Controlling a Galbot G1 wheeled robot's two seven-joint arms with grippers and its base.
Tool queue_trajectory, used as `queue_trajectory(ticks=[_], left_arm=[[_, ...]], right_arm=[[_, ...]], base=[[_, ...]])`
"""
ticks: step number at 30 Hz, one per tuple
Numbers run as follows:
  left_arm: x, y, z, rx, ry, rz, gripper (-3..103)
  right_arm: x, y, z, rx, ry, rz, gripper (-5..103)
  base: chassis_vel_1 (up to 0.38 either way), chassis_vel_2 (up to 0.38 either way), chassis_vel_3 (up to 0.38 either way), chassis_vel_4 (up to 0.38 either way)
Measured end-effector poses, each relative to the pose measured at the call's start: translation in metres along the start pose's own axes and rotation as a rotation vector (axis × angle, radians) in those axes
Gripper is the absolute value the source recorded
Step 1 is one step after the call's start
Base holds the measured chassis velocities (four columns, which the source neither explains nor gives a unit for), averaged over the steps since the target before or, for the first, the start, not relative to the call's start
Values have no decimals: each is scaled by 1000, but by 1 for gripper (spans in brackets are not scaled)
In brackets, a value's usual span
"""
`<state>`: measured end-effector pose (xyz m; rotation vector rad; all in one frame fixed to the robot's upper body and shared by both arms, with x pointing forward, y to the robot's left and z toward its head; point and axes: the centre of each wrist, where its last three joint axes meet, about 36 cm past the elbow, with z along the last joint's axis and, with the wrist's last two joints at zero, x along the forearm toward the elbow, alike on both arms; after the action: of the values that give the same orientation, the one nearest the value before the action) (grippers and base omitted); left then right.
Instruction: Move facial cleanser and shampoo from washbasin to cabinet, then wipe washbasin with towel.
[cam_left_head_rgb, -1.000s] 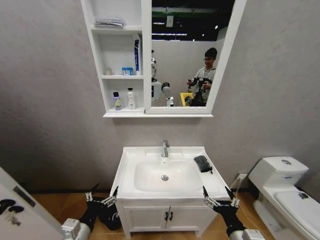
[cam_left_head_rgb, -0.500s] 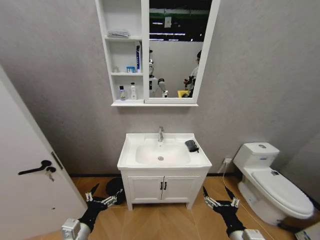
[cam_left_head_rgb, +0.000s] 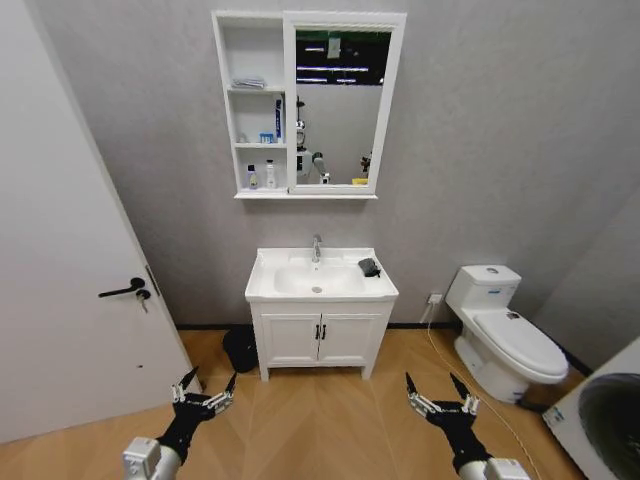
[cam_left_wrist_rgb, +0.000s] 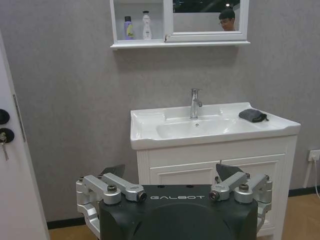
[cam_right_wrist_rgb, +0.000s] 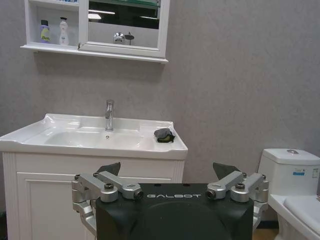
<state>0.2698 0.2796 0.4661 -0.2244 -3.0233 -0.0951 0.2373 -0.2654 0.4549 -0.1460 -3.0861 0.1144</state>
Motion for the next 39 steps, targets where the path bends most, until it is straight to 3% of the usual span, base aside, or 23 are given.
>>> queue_trajectory(ticks=[9, 39], left_arm=[[0, 0, 0, 0, 0, 0, 100], [0, 0, 0, 0, 0, 0, 100]], right_arm=[[0, 0, 0, 0, 1, 0, 100], [0, 0, 0, 0, 0, 0, 100]], base=[[199, -180, -230, 205], [-35, 5, 26, 0]])
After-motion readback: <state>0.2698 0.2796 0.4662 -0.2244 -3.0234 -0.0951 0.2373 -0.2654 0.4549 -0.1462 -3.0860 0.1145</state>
